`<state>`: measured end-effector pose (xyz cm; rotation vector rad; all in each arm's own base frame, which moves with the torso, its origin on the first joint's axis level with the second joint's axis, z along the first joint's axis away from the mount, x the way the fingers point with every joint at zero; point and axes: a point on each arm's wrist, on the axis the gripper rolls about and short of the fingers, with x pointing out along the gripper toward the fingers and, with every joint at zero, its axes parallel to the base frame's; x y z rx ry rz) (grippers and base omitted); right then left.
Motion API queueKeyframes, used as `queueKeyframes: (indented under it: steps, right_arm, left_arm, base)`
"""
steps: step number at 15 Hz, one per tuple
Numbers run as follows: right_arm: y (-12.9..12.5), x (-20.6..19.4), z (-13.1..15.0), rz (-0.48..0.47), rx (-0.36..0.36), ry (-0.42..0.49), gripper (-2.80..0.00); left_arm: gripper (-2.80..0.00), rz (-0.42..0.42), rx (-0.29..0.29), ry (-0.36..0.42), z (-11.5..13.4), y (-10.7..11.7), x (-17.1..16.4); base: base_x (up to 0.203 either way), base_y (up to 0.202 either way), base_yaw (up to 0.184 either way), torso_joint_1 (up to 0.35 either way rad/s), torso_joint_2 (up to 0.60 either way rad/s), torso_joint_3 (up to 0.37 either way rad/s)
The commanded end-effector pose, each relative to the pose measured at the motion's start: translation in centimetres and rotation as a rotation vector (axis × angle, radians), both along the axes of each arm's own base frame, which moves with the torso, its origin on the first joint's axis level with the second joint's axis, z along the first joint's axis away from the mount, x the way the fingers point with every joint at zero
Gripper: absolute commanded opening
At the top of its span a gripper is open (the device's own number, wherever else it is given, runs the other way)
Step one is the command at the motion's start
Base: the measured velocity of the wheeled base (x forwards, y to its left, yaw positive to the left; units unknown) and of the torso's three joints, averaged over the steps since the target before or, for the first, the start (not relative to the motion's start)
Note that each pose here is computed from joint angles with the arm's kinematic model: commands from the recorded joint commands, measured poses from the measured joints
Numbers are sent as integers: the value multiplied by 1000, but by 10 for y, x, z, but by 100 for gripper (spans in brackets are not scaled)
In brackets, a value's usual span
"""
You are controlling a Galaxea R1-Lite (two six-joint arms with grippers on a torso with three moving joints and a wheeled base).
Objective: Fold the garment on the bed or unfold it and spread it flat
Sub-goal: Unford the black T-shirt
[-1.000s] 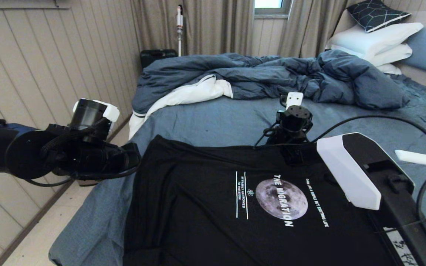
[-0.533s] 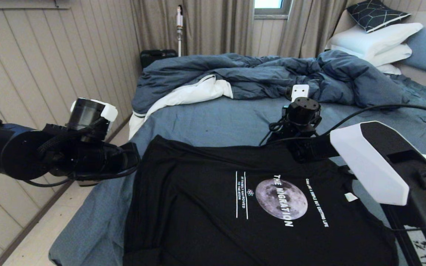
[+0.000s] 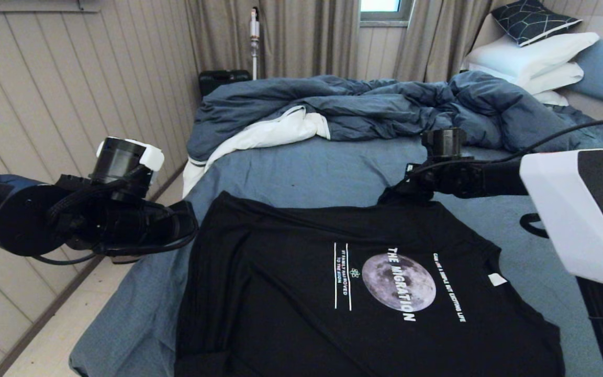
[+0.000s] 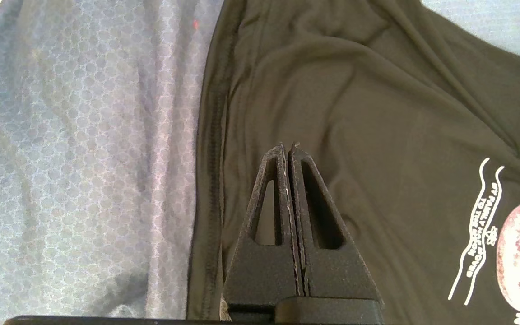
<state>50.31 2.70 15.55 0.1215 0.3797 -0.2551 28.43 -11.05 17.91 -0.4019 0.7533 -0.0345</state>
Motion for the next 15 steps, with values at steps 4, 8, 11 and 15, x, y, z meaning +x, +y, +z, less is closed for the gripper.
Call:
queueKeyframes:
  steps: [4, 8, 11, 15]
  right_arm:
    - [-19, -12, -2, 106, 113, 181, -280]
    - [-20, -20, 18, 99, 124, 141, -280]
    - [-22, -38, 34, 88, 127, 138, -280]
    - [-26, -54, 13, 85, 103, 247, -280]
  left_arm:
    - [-280, 4, 0, 4, -1, 0, 1]
    - [-280, 5, 1, 0, 0, 0, 0]
    - [-280, 6, 2, 4, -1, 0, 1]
    - [-280, 1, 7, 8, -2, 1, -2]
  base:
    - [0, 0, 0, 0, 0, 0]
    - [0, 0, 0, 0, 0, 0]
    - [0, 0, 0, 0, 0, 0]
    - [0, 0, 0, 0, 0, 0]
